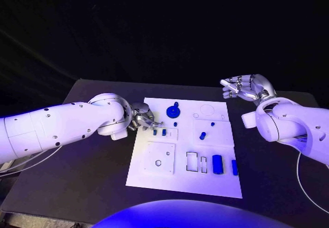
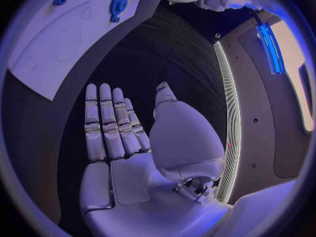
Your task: Assemble the parts on the task board
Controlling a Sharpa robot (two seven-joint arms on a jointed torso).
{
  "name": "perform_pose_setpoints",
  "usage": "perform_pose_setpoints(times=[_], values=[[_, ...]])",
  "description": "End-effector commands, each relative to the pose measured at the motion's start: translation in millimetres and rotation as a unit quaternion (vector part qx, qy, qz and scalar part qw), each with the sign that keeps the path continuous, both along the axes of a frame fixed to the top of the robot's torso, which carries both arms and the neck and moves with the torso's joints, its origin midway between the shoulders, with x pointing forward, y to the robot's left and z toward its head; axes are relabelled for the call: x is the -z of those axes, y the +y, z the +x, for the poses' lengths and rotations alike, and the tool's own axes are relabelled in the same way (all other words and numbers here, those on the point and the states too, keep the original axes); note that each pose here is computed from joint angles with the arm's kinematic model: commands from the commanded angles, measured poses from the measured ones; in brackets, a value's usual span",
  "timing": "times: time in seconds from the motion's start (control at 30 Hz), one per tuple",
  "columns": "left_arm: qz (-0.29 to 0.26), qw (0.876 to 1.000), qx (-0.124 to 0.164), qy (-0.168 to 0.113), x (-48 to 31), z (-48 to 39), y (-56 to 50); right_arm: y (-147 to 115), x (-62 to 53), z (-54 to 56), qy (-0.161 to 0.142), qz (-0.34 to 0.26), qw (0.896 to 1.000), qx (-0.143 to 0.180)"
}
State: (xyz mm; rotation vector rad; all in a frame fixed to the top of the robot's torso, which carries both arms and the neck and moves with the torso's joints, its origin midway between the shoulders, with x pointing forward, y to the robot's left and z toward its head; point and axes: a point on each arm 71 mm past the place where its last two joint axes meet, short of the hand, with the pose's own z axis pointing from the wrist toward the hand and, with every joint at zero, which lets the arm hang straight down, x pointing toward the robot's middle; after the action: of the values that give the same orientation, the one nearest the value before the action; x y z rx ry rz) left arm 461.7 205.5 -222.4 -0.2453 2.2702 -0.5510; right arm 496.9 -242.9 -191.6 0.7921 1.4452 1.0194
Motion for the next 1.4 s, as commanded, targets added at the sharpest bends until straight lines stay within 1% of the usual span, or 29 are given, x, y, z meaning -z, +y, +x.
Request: perform_pose_setpoints(times=[0.03, 0.1, 0.13, 0.17, 0.2, 0.23, 0.3, 0.37, 0.4, 0.5, 0.53, 0.6, 0.63, 0.7, 0.8, 0.9, 0.97, 1.13, 1.4], values=[[-0.168, 0.982, -0.061, -0.061, -20.8, 6.1, -5.9, 1, 0.0, -0.4, -0.003, 0.000, 1.000, -0.009], [-0.213, 0.968, -0.074, -0.106, -30.9, 9.7, -6.5, 1, 0.1, -0.5, -0.003, 0.000, 1.000, -0.008], [-0.228, 0.962, -0.076, -0.126, -34.8, 11.2, -7.1, 0, 0.1, -0.5, -0.003, 0.000, 1.000, -0.008], [-0.237, 0.959, -0.073, -0.139, -37.3, 12.1, -8.2, 0, 0.2, -0.5, -0.003, 0.000, 1.000, -0.008], [-0.242, 0.956, -0.064, -0.153, -39.7, 12.9, -10.5, 0, 0.2, -0.5, -0.003, 0.000, 1.000, -0.008], [-0.243, 0.955, -0.056, -0.160, -40.6, 13.1, -12.3, -1, 0.2, -0.4, -0.003, 0.000, 1.000, -0.007], [-0.239, 0.955, -0.021, -0.175, -41.7, 12.6, -20.0, -1, 0.4, -0.3, -0.002, -0.001, 1.000, -0.007], [-0.230, 0.955, 0.014, -0.185, -40.3, 11.5, -28.0, 0, 0.6, -0.3, -0.002, -0.001, 1.000, -0.008], [-0.226, 0.955, 0.023, -0.188, -39.6, 11.3, -30.3, 0, 0.6, -0.3, -0.001, -0.001, 1.000, -0.008], [-0.200, 0.955, 0.078, -0.205, -34.6, 10.8, -41.7, 0, 1.1, -0.4, 0.000, 0.000, 1.000, -0.009], [-0.185, 0.954, 0.102, -0.211, -32.5, 10.4, -45.9, 0, 1.3, -0.5, 0.000, 0.000, 1.000, -0.009], [-0.158, 0.952, 0.140, -0.222, -28.5, 10.1, -52.3, 0, 1.9, -0.7, 0.001, 0.000, 1.000, -0.009], [-0.138, 0.950, 0.163, -0.229, -25.5, 10.4, -56.5, 0, 2.4, -0.8, 0.002, 0.000, 1.000, -0.010], [-0.112, 0.946, 0.189, -0.236, -20.8, 11.8, -61.8, 1, 2.9, -1.0, 0.002, 0.000, 1.000, -0.010], [-0.076, 0.943, 0.216, -0.241, -14.0, 16.0, -67.8, 1, 3.6, -1.2, 0.003, 0.000, 1.000, -0.011], [-0.046, 0.943, 0.231, -0.234, -6.1, 22.2, -71.0, 3, 4.2, -1.1, 0.004, 0.000, 1.000, -0.012], [-0.036, 0.944, 0.235, -0.230, -3.5, 24.0, -72.2, 3, 4.4, -1.1, 0.004, 0.000, 1.000, -0.012], [-0.017, 0.944, 0.243, -0.222, 0.8, 26.6, -75.5, 4, 4.6, -1.1, 0.004, 0.000, 1.000, -0.013], [0.001, 0.946, 0.257, -0.198, 6.1, 26.7, -80.6, 5, 4.6, -1.0, 0.004, 0.000, 1.000, -0.013]])
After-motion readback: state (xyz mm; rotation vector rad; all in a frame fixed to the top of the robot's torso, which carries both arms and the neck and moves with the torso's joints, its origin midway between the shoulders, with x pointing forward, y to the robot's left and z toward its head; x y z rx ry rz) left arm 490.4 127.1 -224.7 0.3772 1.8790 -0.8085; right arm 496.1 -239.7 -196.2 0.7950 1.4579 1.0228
